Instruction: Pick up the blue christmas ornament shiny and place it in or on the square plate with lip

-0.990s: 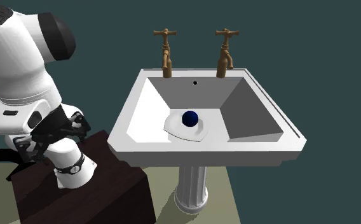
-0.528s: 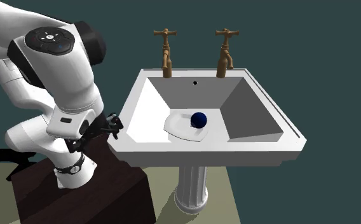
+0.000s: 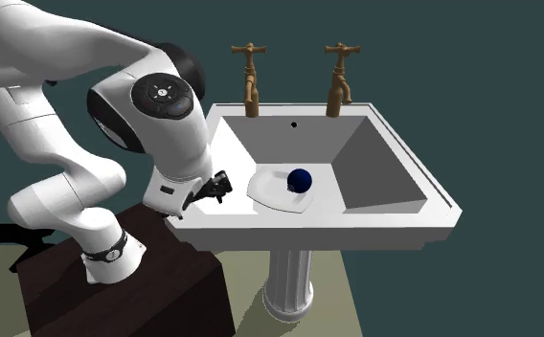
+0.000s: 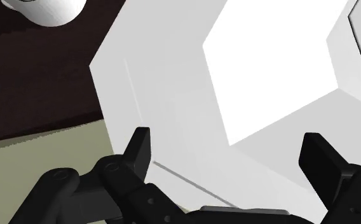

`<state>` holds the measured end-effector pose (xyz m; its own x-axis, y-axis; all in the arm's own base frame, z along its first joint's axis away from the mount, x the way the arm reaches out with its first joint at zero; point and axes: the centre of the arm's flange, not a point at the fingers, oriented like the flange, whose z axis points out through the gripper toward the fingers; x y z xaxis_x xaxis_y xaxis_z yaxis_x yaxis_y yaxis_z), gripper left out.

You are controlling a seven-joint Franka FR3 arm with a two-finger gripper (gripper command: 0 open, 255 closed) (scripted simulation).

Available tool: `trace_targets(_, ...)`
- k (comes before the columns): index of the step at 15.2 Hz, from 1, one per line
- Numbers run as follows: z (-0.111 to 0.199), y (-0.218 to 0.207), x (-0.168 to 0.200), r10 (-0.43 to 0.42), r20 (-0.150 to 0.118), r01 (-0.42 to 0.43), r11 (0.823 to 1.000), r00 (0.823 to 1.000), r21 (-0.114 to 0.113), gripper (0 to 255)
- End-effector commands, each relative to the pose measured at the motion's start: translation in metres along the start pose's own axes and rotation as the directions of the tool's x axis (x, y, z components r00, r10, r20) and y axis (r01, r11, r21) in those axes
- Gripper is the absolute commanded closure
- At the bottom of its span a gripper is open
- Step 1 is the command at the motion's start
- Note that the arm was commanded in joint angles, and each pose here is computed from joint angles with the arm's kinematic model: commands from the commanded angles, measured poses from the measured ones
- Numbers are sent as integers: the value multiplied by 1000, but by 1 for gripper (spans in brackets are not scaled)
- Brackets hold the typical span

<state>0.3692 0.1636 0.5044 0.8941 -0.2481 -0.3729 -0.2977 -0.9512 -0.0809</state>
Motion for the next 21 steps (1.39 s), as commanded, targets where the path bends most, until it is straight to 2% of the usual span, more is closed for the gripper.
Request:
trace_targets(1, 13, -24, 9, 46, 36, -47, 999, 998, 22, 0)
trace_targets(7, 39, -86, 39, 170, 144, -182, 980, 975, 76, 0)
trace_targets(8, 17, -50, 24, 143, 73, -123, 966, 987, -229, 0)
trace_targets(9, 17, -50, 24, 143, 73, -123, 966, 987, -229, 0)
trace_targets(11, 24, -70, 7, 212, 44, -197, 955, 976, -222, 0)
trace_targets(14, 36, -101, -15, 314, 2, -307, 929, 950, -207, 0)
trace_targets(17, 48, -134, -33, 412, -39, -412, 892, 910, -188, 0)
trace_targets(21, 66, -180, -51, 536, -89, -543, 825, 840, -155, 0)
